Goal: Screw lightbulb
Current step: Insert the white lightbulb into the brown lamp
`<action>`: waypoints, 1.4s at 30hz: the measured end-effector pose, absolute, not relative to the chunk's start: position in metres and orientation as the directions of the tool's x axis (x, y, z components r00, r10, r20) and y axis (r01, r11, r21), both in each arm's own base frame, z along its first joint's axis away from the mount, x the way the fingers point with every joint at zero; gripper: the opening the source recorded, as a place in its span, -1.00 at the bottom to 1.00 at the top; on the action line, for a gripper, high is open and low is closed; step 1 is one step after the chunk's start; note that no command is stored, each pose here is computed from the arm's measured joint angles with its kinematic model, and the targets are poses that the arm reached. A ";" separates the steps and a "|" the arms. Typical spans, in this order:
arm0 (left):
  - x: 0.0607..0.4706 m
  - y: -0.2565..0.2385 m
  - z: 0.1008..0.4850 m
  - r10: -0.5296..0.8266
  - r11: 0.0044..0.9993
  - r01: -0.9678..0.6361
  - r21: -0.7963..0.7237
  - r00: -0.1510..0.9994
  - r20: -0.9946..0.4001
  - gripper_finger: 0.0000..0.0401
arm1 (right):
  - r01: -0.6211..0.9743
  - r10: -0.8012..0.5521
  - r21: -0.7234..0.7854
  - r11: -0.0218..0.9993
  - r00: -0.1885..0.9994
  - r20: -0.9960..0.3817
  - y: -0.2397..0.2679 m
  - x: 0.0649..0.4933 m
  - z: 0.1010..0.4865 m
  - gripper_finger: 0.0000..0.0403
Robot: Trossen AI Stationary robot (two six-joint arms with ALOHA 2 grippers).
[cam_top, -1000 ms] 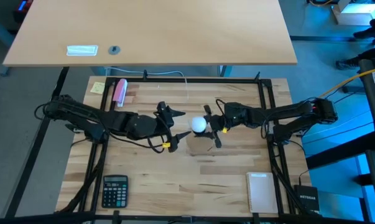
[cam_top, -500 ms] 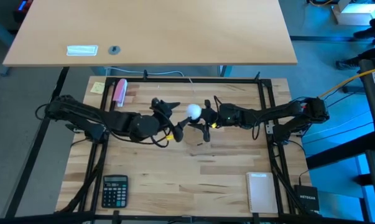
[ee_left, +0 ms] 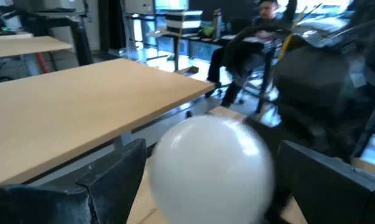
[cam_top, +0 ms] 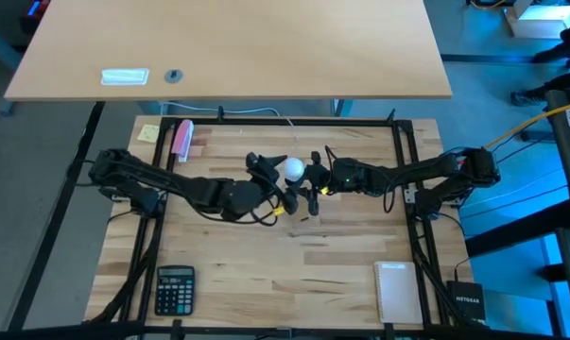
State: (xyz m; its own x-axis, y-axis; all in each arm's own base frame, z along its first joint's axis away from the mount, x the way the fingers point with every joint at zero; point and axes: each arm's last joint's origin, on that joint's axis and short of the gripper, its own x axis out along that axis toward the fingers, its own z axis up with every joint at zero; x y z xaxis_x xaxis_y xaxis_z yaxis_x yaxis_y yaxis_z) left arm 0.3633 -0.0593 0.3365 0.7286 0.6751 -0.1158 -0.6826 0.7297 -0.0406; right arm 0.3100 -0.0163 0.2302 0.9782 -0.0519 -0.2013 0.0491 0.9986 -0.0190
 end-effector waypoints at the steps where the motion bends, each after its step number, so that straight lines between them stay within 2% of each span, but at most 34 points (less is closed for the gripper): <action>1: 0.364 -0.059 0.335 0.679 0.727 -0.686 -0.035 0.725 -0.118 0.75 | 0.049 -0.052 -0.019 0.999 0.978 -0.200 -0.016 0.310 0.230 -0.26; 6: 0.366 -0.059 0.333 0.683 0.723 -0.690 -0.030 0.721 -0.121 0.64 | 0.048 -0.051 -0.022 0.999 0.978 -0.203 -0.016 0.310 0.230 -0.26; 14: 0.366 -0.058 0.330 0.665 0.740 -0.673 -0.011 0.734 -0.142 0.15 | 0.044 -0.049 -0.027 0.999 0.978 -0.201 -0.016 0.310 0.230 -0.26; 22: 0.364 -0.060 0.332 0.628 0.774 -0.633 0.018 0.763 -0.152 0.14 | -0.029 0.025 -0.019 0.999 0.981 -0.191 -0.014 0.309 0.234 -0.26; 31: 0.362 -0.066 0.342 0.425 0.897 -0.438 -0.059 0.891 -0.161 0.14 | -0.382 0.384 0.035 0.923 0.914 -0.132 -0.004 0.300 0.250 -0.26; 36: 0.365 -0.069 0.344 0.246 0.963 -0.259 -0.068 0.957 -0.155 0.14 | -0.586 0.593 0.094 0.805 0.799 -0.097 0.003 0.299 0.258 -0.26; 42: 0.369 -0.069 0.348 0.047 0.995 -0.057 -0.080 0.991 -0.125 0.13 | -0.733 0.744 0.133 0.667 0.665 -0.067 0.018 0.299 0.269 -0.26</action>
State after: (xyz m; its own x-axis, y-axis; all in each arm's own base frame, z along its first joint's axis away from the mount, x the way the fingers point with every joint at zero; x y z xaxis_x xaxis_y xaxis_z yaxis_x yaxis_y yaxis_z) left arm 0.3687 -0.0686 0.3475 0.9911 0.0472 -0.1245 -0.0575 0.9951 -0.0800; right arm 0.2988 0.0177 0.2685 0.6653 0.7436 -0.0671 -0.7326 0.6675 0.1335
